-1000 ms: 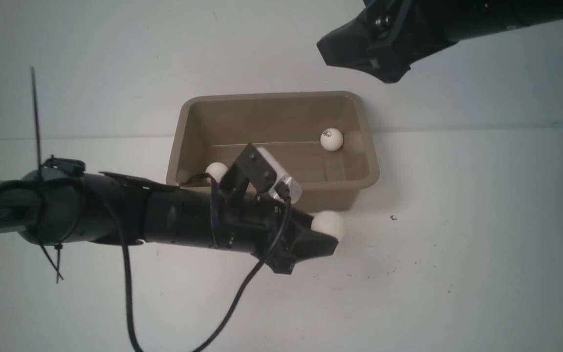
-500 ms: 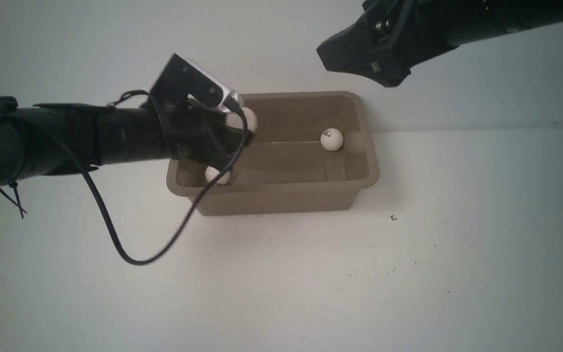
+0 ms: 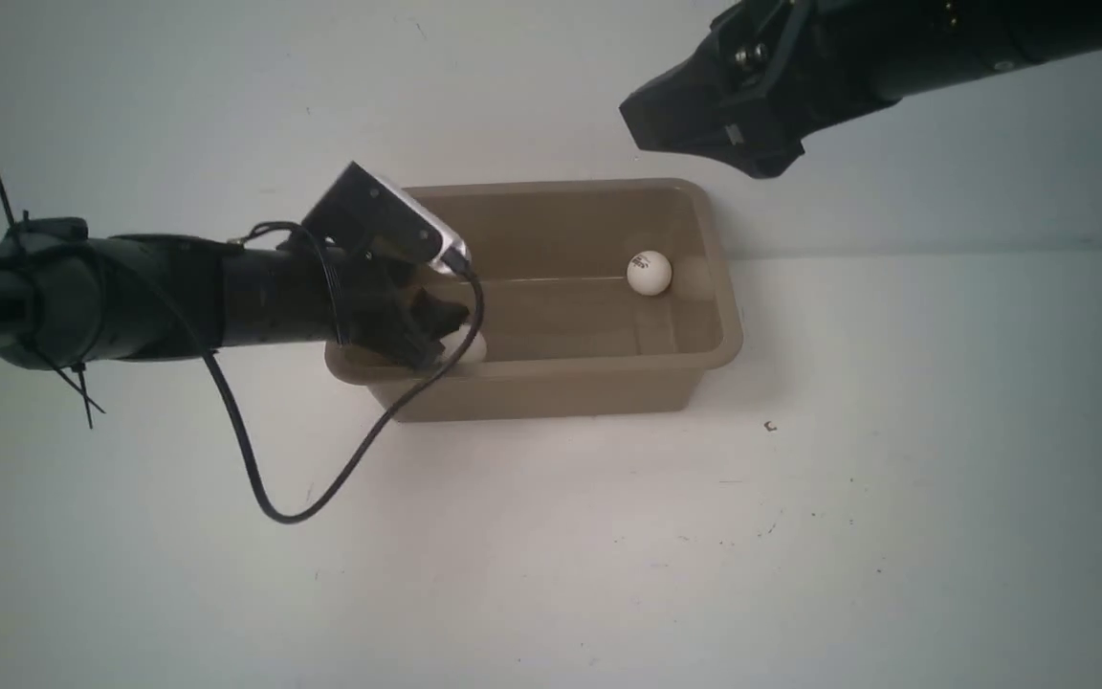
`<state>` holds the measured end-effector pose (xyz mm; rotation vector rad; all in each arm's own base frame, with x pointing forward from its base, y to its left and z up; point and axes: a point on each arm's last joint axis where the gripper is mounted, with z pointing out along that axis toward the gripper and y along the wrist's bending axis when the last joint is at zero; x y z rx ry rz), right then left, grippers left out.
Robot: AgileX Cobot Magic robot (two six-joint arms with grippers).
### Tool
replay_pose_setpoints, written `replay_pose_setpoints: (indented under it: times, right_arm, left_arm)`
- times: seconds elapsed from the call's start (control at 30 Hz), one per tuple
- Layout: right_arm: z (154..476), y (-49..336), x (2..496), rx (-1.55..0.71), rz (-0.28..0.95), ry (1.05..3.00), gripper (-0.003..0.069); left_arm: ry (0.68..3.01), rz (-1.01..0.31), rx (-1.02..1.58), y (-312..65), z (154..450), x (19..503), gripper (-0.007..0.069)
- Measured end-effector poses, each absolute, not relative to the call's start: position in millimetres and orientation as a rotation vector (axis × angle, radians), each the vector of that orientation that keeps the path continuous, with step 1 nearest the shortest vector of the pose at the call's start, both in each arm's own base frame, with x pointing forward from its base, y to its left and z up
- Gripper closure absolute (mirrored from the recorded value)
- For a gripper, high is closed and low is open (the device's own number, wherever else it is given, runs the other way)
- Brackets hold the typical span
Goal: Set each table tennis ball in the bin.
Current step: Use the left arm to put the table tennis ball into the box, then use the left arm to clamp the table tennis ball closest to it
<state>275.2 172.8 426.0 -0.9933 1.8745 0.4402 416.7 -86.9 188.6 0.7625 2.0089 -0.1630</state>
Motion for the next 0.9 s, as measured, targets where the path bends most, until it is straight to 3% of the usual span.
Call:
replay_pose_setpoints:
  times: [0.1,0.2,0.37,0.57,0.73,0.9]
  right_arm:
    - [425.6,172.8,274.8,-0.997,0.442,1.878,0.0069]
    - [425.3,172.8,274.5,-1.0,0.444,1.882,0.0069]
    - [424.9,172.7,274.3,-1.004,0.442,1.885,0.0069]
    - [424.6,172.7,274.0,-1.008,0.443,1.888,0.007]
    - [424.5,172.7,274.0,-1.01,0.442,1.889,0.007]
    - [424.4,172.7,273.9,-1.01,0.443,1.889,0.007]
  left_arm:
    - [1.996,-0.083,0.714,-80.4,207.5,414.9,0.0114]
    - [1.964,0.083,0.647,-65.1,240.1,409.6,0.0114]
    - [1.965,0.212,0.623,-30.7,248.2,409.2,0.0114]
    - [1.912,0.033,0.645,-3.8,244.8,404.9,0.0114]
    - [1.772,-0.213,0.78,35.6,250.4,389.1,0.0116]
    - [1.747,-0.229,0.781,74.6,236.6,383.5,0.0137]
